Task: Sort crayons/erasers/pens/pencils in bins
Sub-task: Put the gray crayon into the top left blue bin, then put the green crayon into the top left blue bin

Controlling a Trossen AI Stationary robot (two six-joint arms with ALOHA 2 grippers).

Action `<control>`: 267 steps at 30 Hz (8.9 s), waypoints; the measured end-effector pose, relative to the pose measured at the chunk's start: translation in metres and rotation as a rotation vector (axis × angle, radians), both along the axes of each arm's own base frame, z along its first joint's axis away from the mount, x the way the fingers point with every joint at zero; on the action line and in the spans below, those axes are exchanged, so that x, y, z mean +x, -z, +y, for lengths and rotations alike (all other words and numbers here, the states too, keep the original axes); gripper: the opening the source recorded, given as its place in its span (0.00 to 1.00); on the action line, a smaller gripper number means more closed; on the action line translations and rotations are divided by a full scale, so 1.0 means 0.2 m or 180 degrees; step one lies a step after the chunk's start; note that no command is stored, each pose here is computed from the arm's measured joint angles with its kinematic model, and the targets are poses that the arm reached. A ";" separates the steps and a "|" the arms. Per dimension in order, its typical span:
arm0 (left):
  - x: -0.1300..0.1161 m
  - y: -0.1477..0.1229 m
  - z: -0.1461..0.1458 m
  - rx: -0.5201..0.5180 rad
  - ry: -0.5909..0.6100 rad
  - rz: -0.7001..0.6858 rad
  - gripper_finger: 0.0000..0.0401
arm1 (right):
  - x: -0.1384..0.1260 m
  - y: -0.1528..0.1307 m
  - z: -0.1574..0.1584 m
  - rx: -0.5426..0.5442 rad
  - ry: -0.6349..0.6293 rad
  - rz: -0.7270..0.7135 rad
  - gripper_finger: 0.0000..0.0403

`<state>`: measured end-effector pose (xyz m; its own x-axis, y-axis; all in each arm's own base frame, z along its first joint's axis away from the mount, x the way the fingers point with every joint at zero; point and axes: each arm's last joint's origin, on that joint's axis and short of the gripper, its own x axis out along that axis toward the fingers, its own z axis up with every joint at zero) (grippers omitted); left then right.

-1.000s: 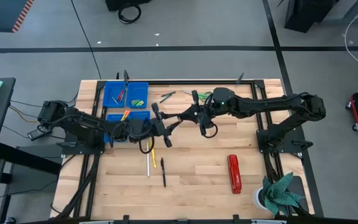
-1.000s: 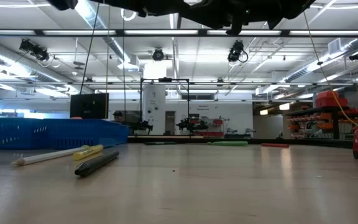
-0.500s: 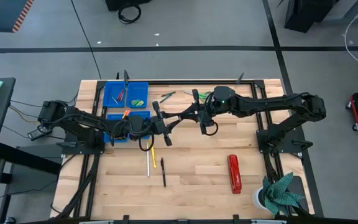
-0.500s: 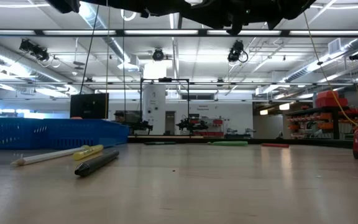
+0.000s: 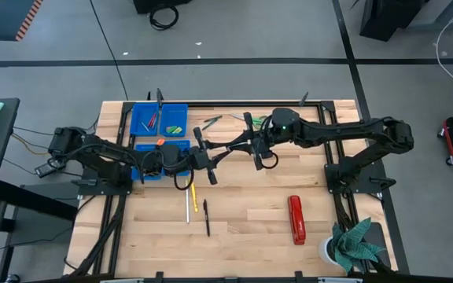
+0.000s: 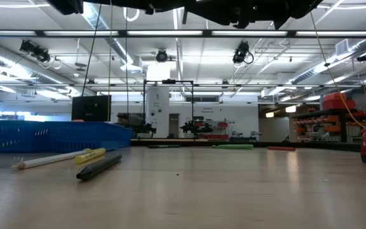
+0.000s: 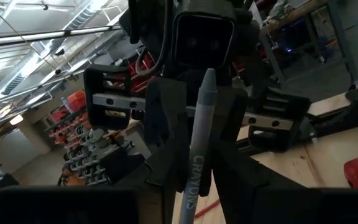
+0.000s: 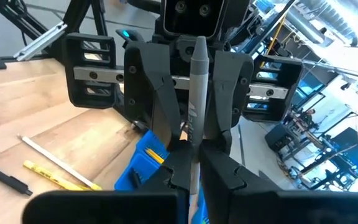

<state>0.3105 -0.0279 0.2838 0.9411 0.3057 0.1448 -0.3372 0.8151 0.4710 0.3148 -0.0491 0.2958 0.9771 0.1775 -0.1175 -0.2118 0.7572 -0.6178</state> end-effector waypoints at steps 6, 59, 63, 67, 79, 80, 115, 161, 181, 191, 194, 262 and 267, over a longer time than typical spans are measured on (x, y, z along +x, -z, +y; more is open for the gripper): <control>0.00 -0.04 -0.02 -0.0014 0.0128 -0.0216 0.25 | 0.00 0.05 -0.01 0.0026 0.0075 0.0239 0.07; 0.01 0.04 0.02 -0.0154 -0.0058 0.0239 0.33 | 0.01 0.03 0.05 -0.0057 0.0010 0.0150 0.07; 0.01 0.04 0.02 -0.0135 -0.0066 0.0254 0.24 | 0.01 0.03 0.05 -0.0058 0.0019 0.0150 0.07; 0.01 0.04 0.02 -0.0127 -0.0032 0.0259 0.14 | 0.01 0.03 0.05 -0.0040 0.0028 0.0154 0.07; 0.01 0.04 0.02 -0.0046 0.0030 0.0230 0.14 | 0.01 0.03 0.04 -0.0002 0.0044 0.0182 0.08; 0.01 0.03 0.02 -0.0032 0.0027 0.0219 0.14 | 0.01 0.04 0.04 -0.0001 0.0045 0.0194 0.08; -0.38 0.06 0.20 -0.0975 -0.2152 0.1171 0.09 | 0.00 0.04 0.00 0.0139 0.0138 0.0211 0.22; -0.62 0.25 0.82 -0.2507 -0.2747 0.2106 0.10 | 0.00 0.03 0.00 0.0199 0.0149 0.0169 0.22; -0.74 0.26 0.94 -0.2598 -0.3447 0.1970 0.10 | 0.00 0.03 -0.03 -0.0241 0.0149 0.0095 0.22; -0.75 0.44 1.12 -0.2632 -0.3985 0.2310 0.10 | -0.02 0.03 -0.13 -0.0218 0.0351 0.0106 0.22; -0.77 0.49 1.16 -0.2693 -0.4127 0.2377 0.10 | -0.03 0.03 -0.15 -0.0131 0.0413 0.0123 0.22; -0.58 0.30 0.23 -0.2040 -0.1572 0.1120 0.32 | 0.00 0.05 0.02 0.0090 -0.0097 0.0265 0.22; -0.57 0.35 0.17 -0.1980 -0.1369 0.0775 0.30 | 0.00 0.05 0.02 0.0185 -0.0099 0.0286 0.22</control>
